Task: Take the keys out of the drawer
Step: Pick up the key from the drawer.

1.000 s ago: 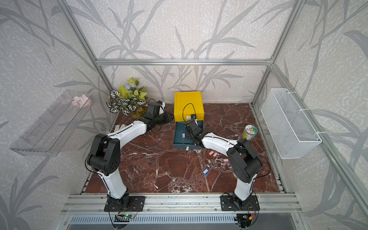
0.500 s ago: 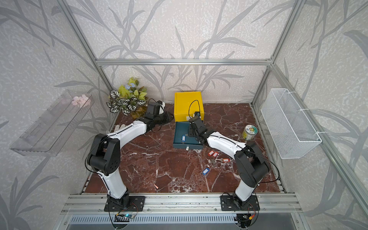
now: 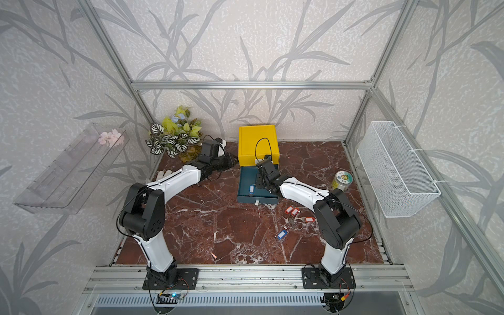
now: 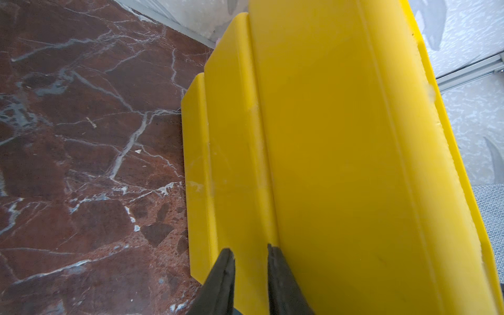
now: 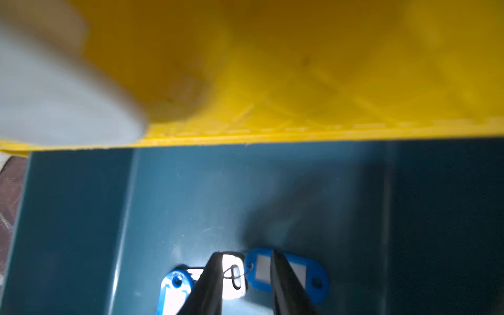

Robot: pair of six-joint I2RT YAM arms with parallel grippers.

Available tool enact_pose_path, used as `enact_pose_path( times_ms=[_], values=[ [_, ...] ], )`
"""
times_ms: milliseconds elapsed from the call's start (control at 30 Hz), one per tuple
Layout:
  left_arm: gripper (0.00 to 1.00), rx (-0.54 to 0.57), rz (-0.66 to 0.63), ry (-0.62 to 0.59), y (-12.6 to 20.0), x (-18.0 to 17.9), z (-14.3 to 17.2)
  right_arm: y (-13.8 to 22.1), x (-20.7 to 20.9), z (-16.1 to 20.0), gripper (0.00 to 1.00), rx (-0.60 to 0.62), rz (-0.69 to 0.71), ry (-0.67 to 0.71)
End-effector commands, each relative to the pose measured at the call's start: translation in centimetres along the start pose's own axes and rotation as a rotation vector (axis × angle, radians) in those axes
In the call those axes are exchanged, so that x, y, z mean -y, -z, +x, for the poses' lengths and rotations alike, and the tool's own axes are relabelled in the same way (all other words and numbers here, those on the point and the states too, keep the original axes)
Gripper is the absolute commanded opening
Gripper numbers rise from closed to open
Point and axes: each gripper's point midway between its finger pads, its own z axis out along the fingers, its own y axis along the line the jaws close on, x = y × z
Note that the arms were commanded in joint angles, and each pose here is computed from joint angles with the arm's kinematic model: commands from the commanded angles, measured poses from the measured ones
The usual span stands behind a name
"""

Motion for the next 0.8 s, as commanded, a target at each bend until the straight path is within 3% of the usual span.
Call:
enact_pose_path(
  times_ms=[0, 333, 767],
  values=[
    [0.25, 0.002, 0.016, -0.006, 0.4, 0.6, 0.2, -0.1, -0.1, 0.4, 0.33, -0.037, -0.001, 0.001],
    [0.25, -0.005, 0.017, 0.007, 0.0, 0.3, 0.4, -0.2, 0.2, 1.2, 0.30, -0.071, 0.005, 0.014],
    [0.25, -0.007, 0.017, 0.017, 0.0, 0.2, 0.4, 1.0, 0.3, 1.3, 0.10, -0.087, 0.013, -0.015]
  ],
)
